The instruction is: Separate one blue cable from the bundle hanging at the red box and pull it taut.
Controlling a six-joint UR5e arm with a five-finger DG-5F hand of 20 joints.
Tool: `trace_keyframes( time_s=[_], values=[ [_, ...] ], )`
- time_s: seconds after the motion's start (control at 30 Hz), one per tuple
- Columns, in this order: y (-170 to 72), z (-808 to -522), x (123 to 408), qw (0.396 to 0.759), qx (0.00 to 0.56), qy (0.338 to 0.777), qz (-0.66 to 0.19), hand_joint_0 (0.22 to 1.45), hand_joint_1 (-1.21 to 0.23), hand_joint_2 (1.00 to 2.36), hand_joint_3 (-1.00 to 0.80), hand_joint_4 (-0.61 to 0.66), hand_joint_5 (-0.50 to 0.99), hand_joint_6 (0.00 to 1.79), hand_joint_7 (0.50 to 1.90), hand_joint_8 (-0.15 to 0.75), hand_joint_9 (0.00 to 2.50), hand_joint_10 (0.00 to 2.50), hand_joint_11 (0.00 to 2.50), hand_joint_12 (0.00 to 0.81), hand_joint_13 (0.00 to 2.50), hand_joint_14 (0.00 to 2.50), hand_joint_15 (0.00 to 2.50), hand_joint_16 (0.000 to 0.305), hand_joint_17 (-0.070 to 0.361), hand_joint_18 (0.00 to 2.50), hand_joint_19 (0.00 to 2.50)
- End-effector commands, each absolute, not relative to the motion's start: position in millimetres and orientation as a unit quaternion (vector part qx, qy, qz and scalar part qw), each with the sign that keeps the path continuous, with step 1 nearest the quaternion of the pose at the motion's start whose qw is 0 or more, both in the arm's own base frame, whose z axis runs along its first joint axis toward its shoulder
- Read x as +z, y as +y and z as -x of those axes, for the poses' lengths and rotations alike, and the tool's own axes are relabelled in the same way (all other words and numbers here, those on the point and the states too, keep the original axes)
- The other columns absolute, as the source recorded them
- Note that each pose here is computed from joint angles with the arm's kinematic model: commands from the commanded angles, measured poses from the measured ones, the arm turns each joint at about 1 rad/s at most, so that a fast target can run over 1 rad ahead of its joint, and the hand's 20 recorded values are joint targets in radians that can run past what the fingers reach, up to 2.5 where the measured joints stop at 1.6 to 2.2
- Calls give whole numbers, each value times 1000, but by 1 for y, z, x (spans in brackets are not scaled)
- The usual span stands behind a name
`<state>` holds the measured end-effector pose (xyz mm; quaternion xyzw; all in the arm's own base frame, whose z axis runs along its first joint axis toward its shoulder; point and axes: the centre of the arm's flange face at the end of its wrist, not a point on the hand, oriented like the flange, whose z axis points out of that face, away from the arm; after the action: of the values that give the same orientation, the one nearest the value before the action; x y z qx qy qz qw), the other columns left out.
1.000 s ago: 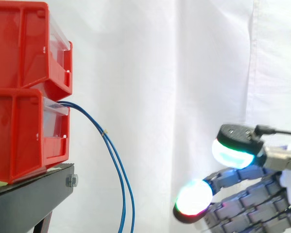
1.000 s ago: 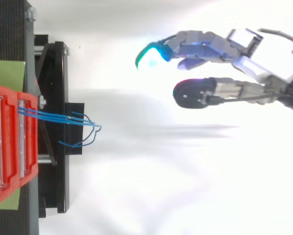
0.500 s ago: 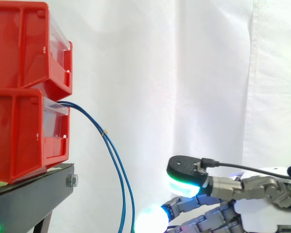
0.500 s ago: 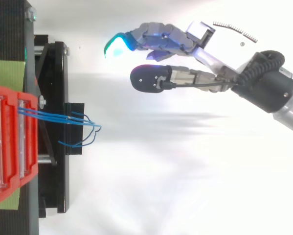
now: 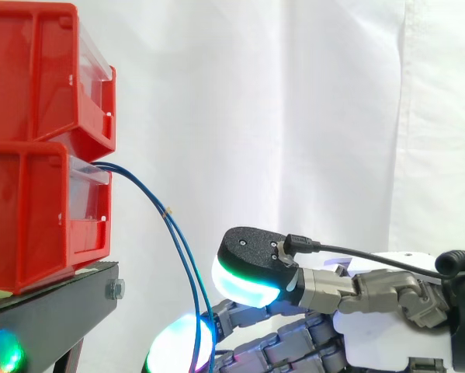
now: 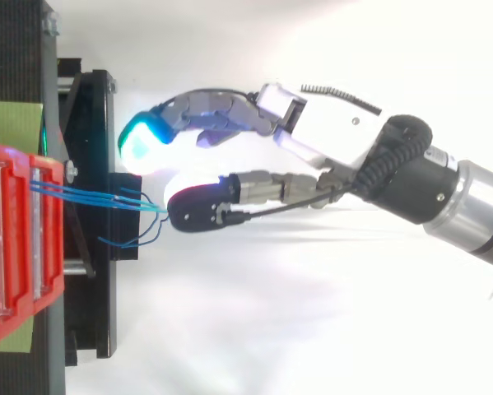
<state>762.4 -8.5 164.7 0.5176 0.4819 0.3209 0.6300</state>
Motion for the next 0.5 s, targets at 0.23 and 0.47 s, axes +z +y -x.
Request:
trace_keyframes(
  time_s=[0.23,0.47],
  values=[
    [22,-770,161,625,360,487,-493,448,-557,1000,-500,286,-210,503,819,306,539,9,263,382,477,9,242,57,129,512,556],
    [24,-772,163,623,367,484,-493,532,-491,1000,-500,290,-190,503,849,288,588,10,293,351,506,10,265,51,114,510,585]
  ],
)
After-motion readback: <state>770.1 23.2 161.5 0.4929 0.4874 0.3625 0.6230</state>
